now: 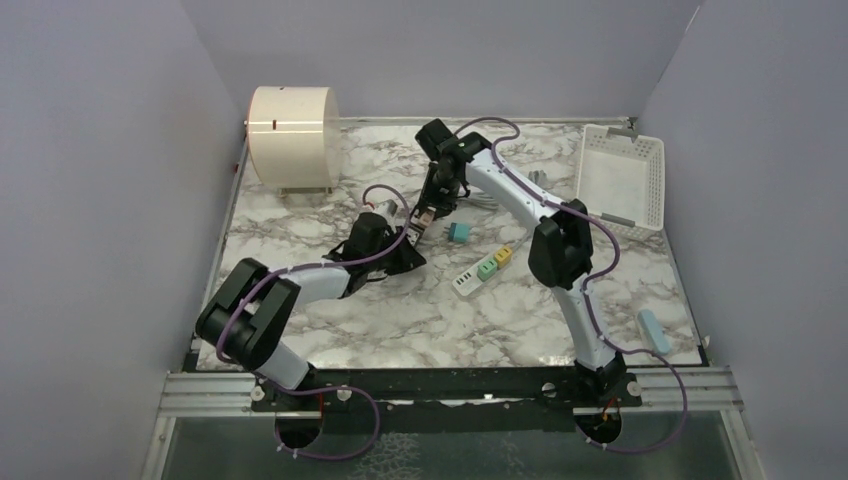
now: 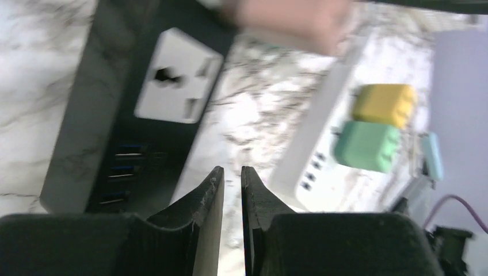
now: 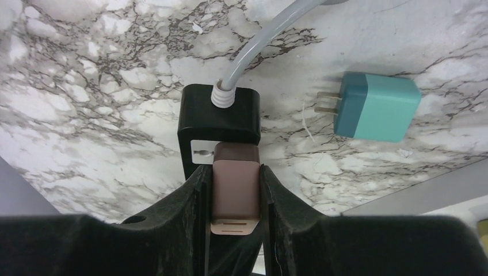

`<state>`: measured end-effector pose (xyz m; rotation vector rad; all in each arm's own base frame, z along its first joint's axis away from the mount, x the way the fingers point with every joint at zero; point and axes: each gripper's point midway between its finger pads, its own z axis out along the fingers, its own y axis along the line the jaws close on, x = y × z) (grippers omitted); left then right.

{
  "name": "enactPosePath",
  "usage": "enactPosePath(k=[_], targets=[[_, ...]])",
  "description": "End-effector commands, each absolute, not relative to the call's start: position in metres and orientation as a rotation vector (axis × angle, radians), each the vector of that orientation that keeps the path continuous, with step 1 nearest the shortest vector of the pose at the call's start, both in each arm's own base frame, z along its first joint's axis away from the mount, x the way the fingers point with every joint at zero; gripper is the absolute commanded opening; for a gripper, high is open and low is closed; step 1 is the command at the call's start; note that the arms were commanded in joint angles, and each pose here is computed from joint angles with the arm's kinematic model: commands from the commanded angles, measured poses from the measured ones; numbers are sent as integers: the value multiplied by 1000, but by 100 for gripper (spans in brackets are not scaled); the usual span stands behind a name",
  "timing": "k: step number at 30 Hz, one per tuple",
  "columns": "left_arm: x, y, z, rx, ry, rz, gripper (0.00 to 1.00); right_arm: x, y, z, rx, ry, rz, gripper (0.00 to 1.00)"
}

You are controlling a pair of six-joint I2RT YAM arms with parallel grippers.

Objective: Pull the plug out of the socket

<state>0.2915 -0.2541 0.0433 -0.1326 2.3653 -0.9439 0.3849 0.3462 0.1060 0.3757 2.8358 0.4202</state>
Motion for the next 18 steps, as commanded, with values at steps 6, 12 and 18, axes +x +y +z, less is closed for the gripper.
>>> enactPosePath(k=[6,12,18], targets=[[255,-294,152,379,2036,-1422,24,395,333,96,-76,2834,384,1],[246,-297,147,368,2000,-1694,21,387,333,98,-335,2816,496,1],[259,-297,136,340,1988,-1716,18,381,334,101,-501,2778,579,1]])
